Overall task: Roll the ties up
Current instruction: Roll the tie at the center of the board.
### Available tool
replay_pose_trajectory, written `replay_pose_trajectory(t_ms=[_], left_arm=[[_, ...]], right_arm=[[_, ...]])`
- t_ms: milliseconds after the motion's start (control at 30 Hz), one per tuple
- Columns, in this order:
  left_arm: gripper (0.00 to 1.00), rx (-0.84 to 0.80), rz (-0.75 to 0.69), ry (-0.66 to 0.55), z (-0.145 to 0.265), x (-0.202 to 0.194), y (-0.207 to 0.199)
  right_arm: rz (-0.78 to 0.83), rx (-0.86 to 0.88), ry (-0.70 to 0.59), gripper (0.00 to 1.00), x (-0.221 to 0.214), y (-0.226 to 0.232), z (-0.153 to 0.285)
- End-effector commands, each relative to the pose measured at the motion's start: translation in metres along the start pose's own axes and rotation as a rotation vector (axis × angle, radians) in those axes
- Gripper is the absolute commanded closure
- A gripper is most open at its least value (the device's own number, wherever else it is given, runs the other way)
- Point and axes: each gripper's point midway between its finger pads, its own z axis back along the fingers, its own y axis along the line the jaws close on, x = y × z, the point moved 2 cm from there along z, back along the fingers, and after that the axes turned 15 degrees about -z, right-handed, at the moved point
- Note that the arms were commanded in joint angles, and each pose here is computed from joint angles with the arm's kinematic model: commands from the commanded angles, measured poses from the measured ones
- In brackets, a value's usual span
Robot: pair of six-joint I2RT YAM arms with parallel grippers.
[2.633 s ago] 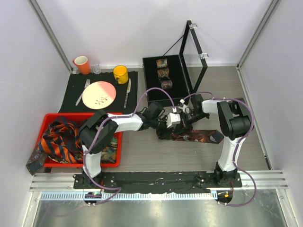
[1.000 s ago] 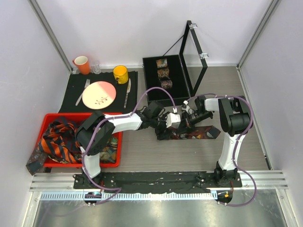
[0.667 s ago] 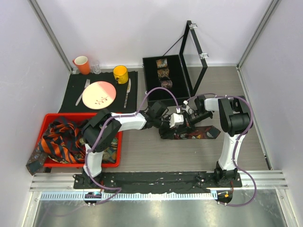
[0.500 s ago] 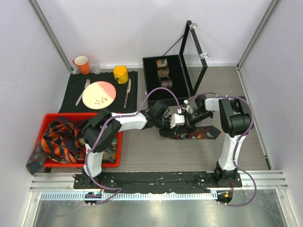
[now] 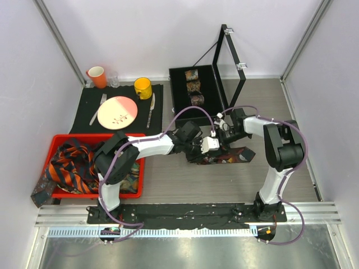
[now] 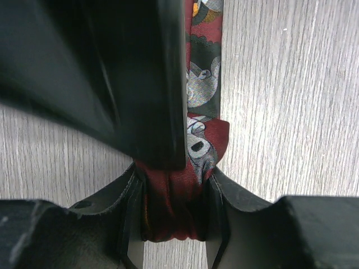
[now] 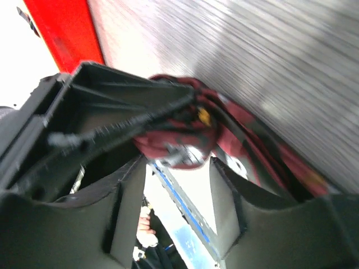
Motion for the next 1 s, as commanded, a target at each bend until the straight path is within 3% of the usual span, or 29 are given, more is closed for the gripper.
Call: replay_pose_trajectory(t_ms=[0,100,200,267,300,367,567,767,967], left_arm=[[0.74,-0.004,0.041,0.127,0.004,-0.023,-0.008],[0.71,-0.006,0.038,0.124,0.003,-0.022,-0.008],[0.66,-0.021,0.029,0.115,0.003,-0.021,-0.01],[0.6,-0.045,0.023,0.1,0.004,-0.019,-0.014],[0.57,-0.052,0.026,0.093,0.005,-0.019,-0.015],[0.48,-0.073,0.02,0.06,0.006,-0.014,-0.016],[0.34,-0.072,0.053,-0.052,0.009,0.004,0.003],[0.25,-0.064,0.053,-0.153,0.001,0.03,0.018],[0.24,-0.066,0.049,-0.2,-0.012,0.04,0.024]], right_arm=[[0.019,0.059,0.013,0.5,0.006,0.016,-0.016],[0.023,0.024,0.008,0.55,0.009,0.008,-0.026],[0.017,-0.044,0.01,0.7,0.012,-0.009,-0.031],[0.022,-0.109,0.006,0.94,0.013,-0.023,-0.03],[0.02,-0.136,0.006,0.99,0.013,-0.03,-0.031],[0.03,-0.183,0.011,0.99,0.011,-0.042,-0.029],[-0.005,-0.218,0.0,0.99,0.012,-0.067,-0.015],[0.001,-0.253,-0.022,0.99,0.019,-0.082,-0.005],[0.001,-0.254,-0.041,0.99,0.028,-0.083,-0.006]])
